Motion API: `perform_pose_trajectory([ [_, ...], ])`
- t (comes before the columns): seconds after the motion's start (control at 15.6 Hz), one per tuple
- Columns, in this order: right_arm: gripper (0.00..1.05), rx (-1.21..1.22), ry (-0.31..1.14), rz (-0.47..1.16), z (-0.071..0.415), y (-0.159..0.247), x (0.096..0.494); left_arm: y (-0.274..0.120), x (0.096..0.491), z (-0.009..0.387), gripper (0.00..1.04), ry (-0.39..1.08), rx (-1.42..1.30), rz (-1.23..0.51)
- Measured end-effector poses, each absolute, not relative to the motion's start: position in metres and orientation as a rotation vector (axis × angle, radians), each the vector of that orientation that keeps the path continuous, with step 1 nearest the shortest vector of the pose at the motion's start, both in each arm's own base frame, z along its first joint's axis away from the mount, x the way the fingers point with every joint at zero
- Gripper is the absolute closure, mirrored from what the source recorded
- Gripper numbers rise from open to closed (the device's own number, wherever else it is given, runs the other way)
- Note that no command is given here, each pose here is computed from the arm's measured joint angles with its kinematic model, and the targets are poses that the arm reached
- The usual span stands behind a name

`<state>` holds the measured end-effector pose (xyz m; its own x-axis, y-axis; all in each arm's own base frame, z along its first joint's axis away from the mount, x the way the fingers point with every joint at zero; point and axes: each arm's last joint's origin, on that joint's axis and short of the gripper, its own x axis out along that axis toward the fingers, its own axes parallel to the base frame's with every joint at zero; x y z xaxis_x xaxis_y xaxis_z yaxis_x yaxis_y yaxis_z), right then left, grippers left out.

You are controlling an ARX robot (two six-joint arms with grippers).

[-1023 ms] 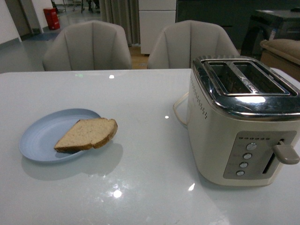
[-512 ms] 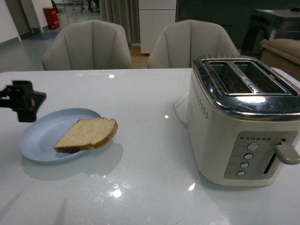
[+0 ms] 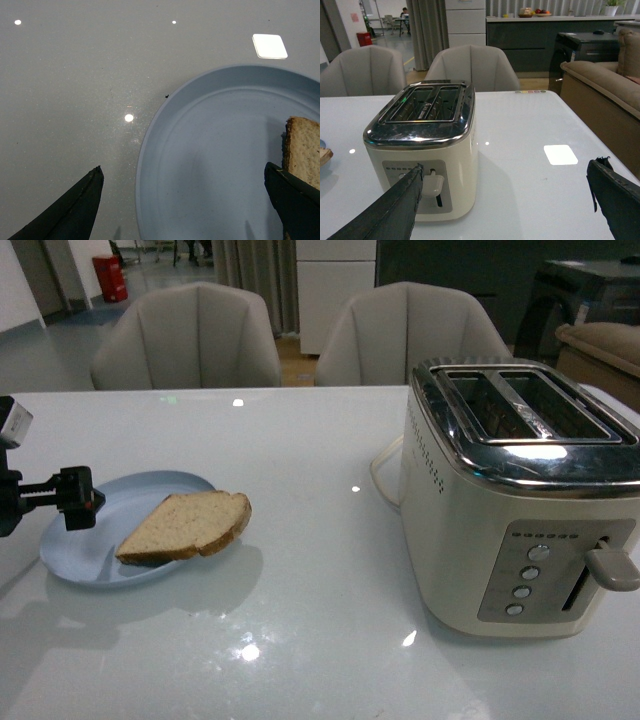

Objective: Left arm holds plate, right arm toasts bread

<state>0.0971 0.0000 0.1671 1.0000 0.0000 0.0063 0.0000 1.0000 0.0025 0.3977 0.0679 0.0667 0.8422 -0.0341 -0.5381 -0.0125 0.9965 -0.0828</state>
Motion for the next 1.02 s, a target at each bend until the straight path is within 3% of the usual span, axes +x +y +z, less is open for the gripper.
perform_pose_trajectory([
  [0.64,0.06,0.002,-0.006,0.0,0.167,0.0,0.097,0.076,0.394,0.029,0.07,0.568,-0.065,-0.03],
  [0.7,0.06,0.002,-0.006,0.0,0.167,0.0,0.097,0.074,0.395,0.028,0.12,0.568,-0.063,-0.032],
  [1.02,0.06,0.002,-0.006,0.0,0.167,0.0,0.097,0.074,0.395,0.025,0.72,0.568,-0.079,0.0],
])
